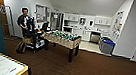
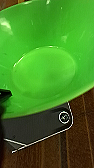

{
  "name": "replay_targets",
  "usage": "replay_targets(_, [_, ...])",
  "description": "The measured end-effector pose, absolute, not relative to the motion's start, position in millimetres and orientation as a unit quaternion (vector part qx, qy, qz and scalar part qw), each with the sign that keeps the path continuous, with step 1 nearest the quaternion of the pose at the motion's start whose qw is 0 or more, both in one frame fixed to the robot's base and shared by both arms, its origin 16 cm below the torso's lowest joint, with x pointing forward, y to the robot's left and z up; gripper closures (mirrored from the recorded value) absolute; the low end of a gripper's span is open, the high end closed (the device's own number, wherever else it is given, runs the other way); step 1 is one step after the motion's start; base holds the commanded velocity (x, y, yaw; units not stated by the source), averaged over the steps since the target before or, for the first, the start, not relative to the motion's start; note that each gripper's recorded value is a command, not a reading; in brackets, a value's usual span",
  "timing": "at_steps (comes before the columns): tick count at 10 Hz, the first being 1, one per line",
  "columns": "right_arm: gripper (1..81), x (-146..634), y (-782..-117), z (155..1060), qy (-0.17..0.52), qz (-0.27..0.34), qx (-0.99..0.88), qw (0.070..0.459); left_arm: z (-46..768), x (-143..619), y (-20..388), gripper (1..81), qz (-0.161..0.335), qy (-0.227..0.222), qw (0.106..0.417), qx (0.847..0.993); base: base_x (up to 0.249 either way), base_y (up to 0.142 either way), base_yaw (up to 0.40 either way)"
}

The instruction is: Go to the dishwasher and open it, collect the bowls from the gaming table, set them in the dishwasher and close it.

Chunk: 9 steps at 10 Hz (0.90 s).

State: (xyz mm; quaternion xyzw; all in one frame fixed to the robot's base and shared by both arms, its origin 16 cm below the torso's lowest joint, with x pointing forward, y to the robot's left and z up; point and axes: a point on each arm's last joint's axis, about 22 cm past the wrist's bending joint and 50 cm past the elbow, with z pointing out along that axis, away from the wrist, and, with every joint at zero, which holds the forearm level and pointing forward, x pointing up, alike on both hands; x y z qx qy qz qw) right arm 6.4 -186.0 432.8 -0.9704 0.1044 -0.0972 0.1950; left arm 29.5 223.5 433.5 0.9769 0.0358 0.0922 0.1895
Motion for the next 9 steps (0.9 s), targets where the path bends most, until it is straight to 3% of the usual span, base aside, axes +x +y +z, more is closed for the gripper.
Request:
replay_targets(3, [81.1, 9.5, -183.4, 433.3, 0.104, -0.099, -0.970, 0.197, 433.5, 29.5, 225.0, 81.1, 0.092, 0.036, 0.188, 0.977, 0.000, 0.000, -0.394])
replay_targets(5, [81.1, 11.2, -179.1, 433.8, 0.102, -0.100, -0.969, 0.199, 433.4, 27.9, 225.1, 81.1, 0.092, 0.036, 0.188, 0.977, 0.057, -0.282, 0.000])
replay_targets(9, [81.1, 17.9, -176.6, 434.5, 0.098, -0.102, -0.969, 0.201, 434.2, 32.5, 220.3, 81.1, 0.095, 0.038, 0.193, 0.976, 0.000, 0.000, 0.000])
